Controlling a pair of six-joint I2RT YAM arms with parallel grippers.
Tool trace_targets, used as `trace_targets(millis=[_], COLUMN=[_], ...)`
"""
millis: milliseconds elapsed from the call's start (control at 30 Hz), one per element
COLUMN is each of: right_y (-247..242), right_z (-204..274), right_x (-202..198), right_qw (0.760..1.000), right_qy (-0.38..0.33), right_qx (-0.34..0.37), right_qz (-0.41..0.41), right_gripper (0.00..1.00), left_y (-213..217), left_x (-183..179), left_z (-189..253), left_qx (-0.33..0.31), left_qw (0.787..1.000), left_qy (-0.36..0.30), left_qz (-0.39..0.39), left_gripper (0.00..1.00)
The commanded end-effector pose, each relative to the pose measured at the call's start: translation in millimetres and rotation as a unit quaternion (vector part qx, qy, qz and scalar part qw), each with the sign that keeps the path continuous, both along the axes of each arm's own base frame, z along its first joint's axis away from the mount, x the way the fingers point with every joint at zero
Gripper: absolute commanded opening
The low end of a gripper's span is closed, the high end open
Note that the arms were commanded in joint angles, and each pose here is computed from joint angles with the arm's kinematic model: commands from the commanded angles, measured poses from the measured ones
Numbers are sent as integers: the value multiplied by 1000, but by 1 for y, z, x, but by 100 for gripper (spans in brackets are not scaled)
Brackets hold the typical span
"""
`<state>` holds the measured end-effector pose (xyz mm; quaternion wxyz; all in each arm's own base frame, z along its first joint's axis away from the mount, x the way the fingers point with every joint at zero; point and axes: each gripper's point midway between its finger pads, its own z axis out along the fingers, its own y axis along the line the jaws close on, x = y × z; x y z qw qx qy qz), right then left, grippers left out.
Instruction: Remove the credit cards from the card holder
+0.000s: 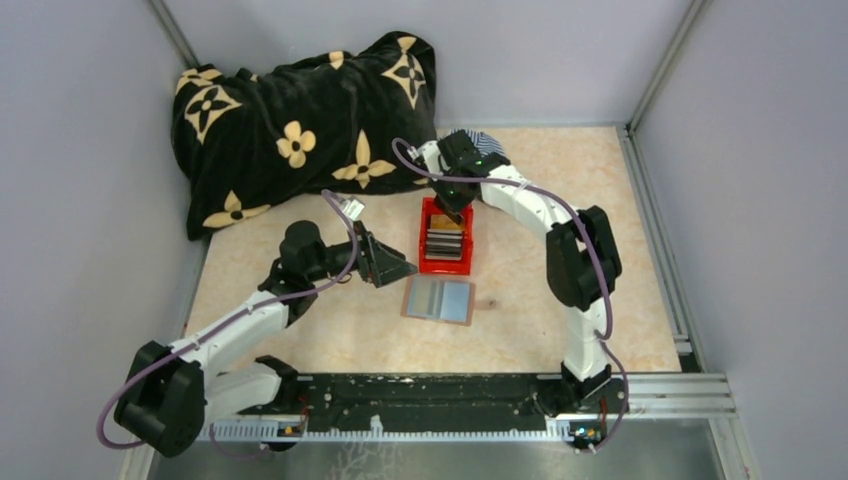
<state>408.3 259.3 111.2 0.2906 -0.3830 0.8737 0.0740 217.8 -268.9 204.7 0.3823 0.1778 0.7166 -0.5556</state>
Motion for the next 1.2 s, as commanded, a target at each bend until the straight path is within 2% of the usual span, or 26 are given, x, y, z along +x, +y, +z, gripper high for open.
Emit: trace_targets(millis=[0,100,433,900,1167], right_y=[6,8,-5,11,17], right_z=[31,30,-1,0,24], right_x=[17,10,-9,-31,-36], right_qw=[999,998,983,962,955], right_qy=[-51,-65,-134,-195,-224], right_qx=[9,-4,-121,-183,-185], right_qz=[8,20,32,61,55], right_gripper=[0,0,0,0,0], left_y=[1,2,1,1,1], left_x=[1,1,-4,-4,-5], left_z=[7,6,3,3,4], left_qx=[-8,-9,-16,-20,-22], left_qw=[1000,1000,1000,1000,1000], left_qy=[-18,-15,-10,-10,-11], left_qz=[-5,-3,-13,-16,-17], left_gripper=[98,98,98,97,97])
